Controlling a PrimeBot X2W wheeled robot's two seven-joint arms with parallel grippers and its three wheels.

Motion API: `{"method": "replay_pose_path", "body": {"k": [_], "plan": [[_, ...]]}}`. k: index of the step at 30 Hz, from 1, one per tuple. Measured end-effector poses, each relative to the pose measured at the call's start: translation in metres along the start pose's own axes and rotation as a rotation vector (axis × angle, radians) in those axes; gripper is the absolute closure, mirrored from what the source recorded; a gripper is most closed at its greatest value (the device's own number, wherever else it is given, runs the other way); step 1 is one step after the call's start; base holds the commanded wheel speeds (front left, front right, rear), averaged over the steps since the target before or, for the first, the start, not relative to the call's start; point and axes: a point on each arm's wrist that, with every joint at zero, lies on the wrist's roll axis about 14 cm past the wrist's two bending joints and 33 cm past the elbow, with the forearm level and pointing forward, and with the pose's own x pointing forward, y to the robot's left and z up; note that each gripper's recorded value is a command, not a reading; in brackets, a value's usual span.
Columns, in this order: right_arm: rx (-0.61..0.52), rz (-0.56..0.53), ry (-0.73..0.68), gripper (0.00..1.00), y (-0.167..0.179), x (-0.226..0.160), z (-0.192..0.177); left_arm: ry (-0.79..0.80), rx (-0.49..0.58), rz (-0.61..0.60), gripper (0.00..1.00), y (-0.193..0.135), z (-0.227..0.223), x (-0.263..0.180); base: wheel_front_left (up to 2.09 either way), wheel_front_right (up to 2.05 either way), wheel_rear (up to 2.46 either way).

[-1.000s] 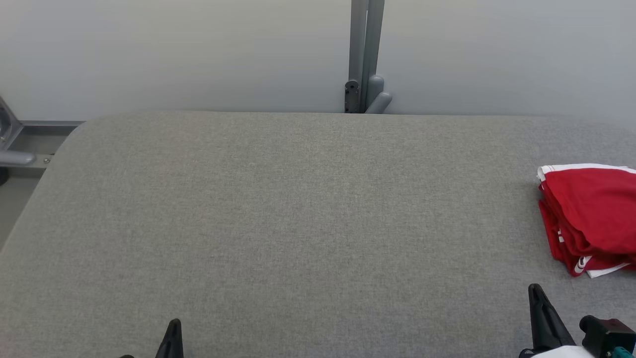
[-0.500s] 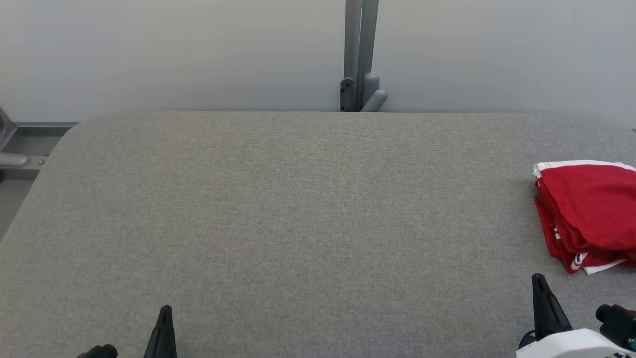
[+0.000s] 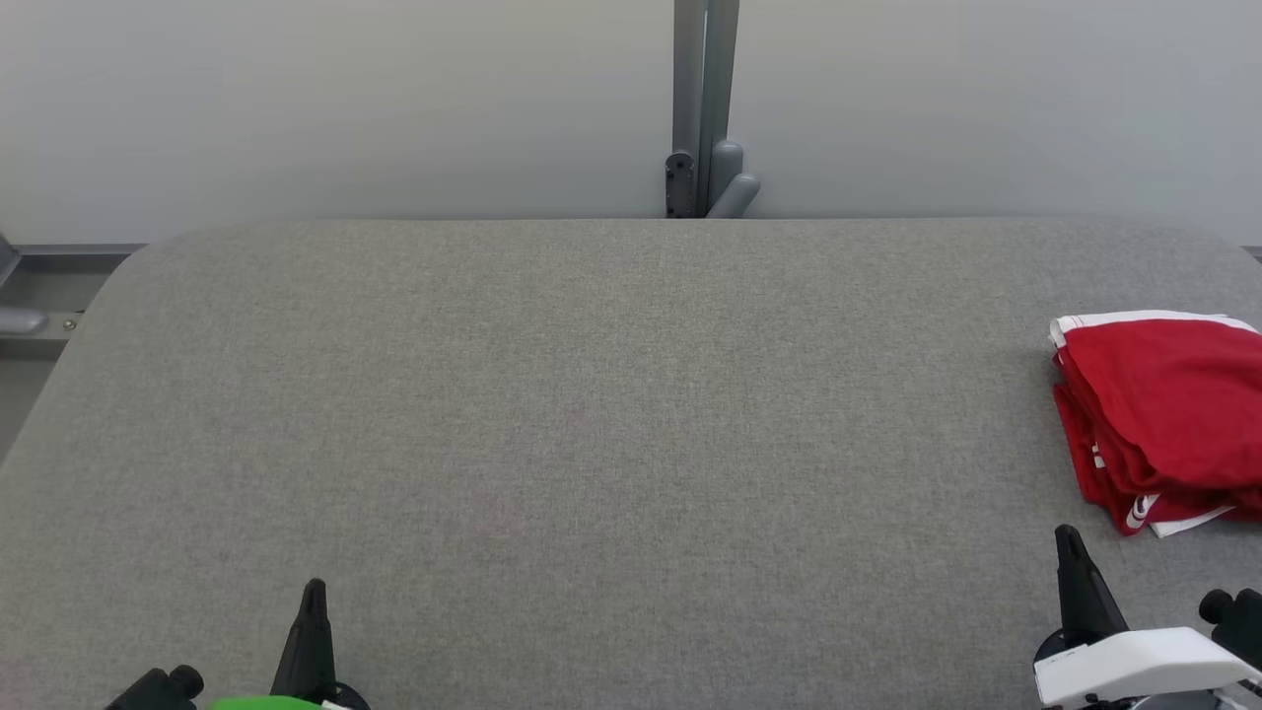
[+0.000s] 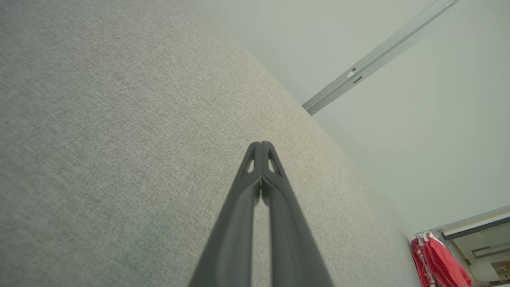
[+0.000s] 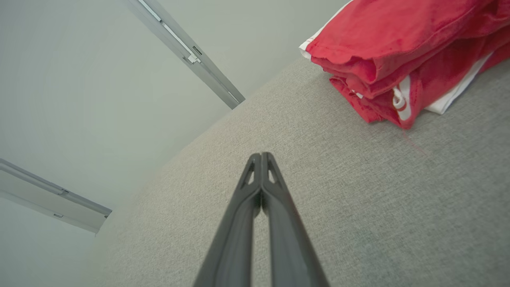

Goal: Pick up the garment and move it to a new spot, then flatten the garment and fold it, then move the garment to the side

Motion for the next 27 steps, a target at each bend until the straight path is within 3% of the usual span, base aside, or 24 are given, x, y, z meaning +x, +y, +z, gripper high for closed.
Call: {"method": "replay_pose_path", "body": {"k": [27], "plan": [[0.361, -0.004, -0.007, 1.0, 0.002, 0.011, 0.011, 0.002, -0.297, -0.037, 1.0, -0.017, 0.014, 0.021, 0.0, 0.0, 0.0]]}}
